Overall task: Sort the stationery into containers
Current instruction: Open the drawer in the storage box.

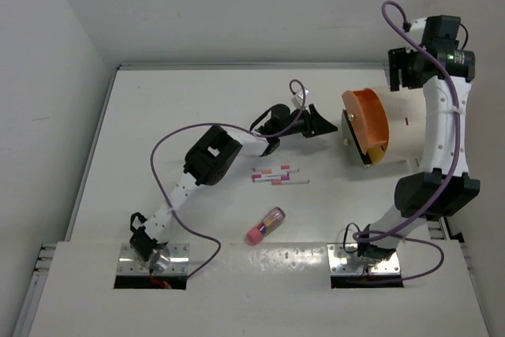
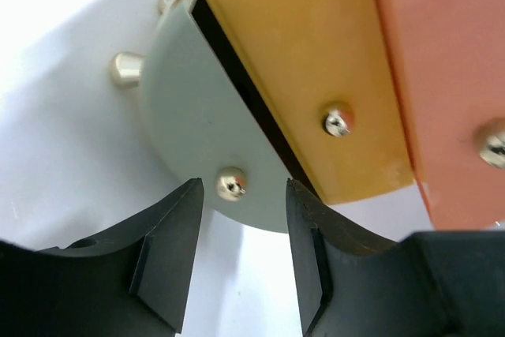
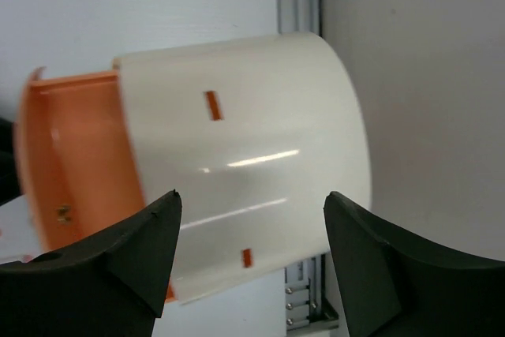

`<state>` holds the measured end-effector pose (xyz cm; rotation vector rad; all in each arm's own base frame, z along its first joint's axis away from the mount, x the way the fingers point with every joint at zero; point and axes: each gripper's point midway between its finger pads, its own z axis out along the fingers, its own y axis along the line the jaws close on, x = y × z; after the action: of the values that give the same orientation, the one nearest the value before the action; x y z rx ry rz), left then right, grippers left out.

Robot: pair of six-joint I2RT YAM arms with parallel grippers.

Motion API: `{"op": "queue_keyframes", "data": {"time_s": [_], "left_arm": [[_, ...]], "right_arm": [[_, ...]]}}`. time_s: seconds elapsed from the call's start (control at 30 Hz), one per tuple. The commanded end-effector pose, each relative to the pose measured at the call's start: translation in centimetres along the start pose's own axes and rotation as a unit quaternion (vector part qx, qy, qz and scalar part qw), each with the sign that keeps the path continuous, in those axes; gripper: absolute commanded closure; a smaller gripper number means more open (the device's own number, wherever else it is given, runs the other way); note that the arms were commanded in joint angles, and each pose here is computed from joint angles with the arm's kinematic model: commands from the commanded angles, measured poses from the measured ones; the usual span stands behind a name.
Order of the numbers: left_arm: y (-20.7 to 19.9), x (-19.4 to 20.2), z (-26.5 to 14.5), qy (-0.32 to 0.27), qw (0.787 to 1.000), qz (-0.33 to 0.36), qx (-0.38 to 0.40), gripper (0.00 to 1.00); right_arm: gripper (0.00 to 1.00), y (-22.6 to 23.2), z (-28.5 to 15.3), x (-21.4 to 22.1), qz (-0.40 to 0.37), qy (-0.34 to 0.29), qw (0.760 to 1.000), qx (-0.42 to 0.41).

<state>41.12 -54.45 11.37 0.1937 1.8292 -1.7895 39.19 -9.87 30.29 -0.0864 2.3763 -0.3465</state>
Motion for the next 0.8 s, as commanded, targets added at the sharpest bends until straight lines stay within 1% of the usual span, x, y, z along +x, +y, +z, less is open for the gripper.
{"op": "queue_keyframes", "data": {"time_s": [0.0,0.03,0.07,0.13,0.17,0.4,0.53,0.63,0.77], "left_arm": [[-4.4,-1.4,-0.4,-0.016,0.998,0.039,0.048,0.48],[-4.7,-1.3,-0.5,-0.017,0.998,0.039,0.054,0.47],[-4.4,-1.1,-0.6,-0.015,0.998,0.031,0.051,0.47],[-4.6,-0.9,-0.8,-0.017,0.998,0.026,0.057,0.48],[-4.5,-0.6,-0.8,-0.017,0.998,0.02,0.056,0.48],[-4.9,0.6,-0.3,-0.012,0.998,0.018,0.063,0.48],[-4.7,1.0,0.1,-0.009,0.998,0.012,0.066,0.49],[-4.4,1.1,0.0,-0.01,0.998,0.0,0.068,0.49],[-4.1,1.4,0.0,-0.009,0.998,-0.008,0.067,0.48]], "right_arm": [[0.27,-4.4,-0.5,1.2,0.016,0.02,0.998,0.052],[0.27,-4.7,-0.3,1.7,0.019,0.026,0.998,0.049],[0.24,-5.4,0.1,2.7,0.025,0.043,0.998,0.048],[0.22,-5.6,0.4,3.3,0.031,0.049,0.998,0.036],[0.19,-6.1,0.4,3.8,0.035,0.056,0.997,0.036],[0.09,-7.0,1.9,5.3,0.04,0.078,0.996,0.014],[0.06,-7.6,2.8,5.9,0.056,0.086,0.995,-0.003],[0.07,-7.7,3.3,6.0,0.073,0.088,0.993,-0.035],[0.07,-7.7,4.1,6.7,0.085,0.092,0.99,-0.059]]}}
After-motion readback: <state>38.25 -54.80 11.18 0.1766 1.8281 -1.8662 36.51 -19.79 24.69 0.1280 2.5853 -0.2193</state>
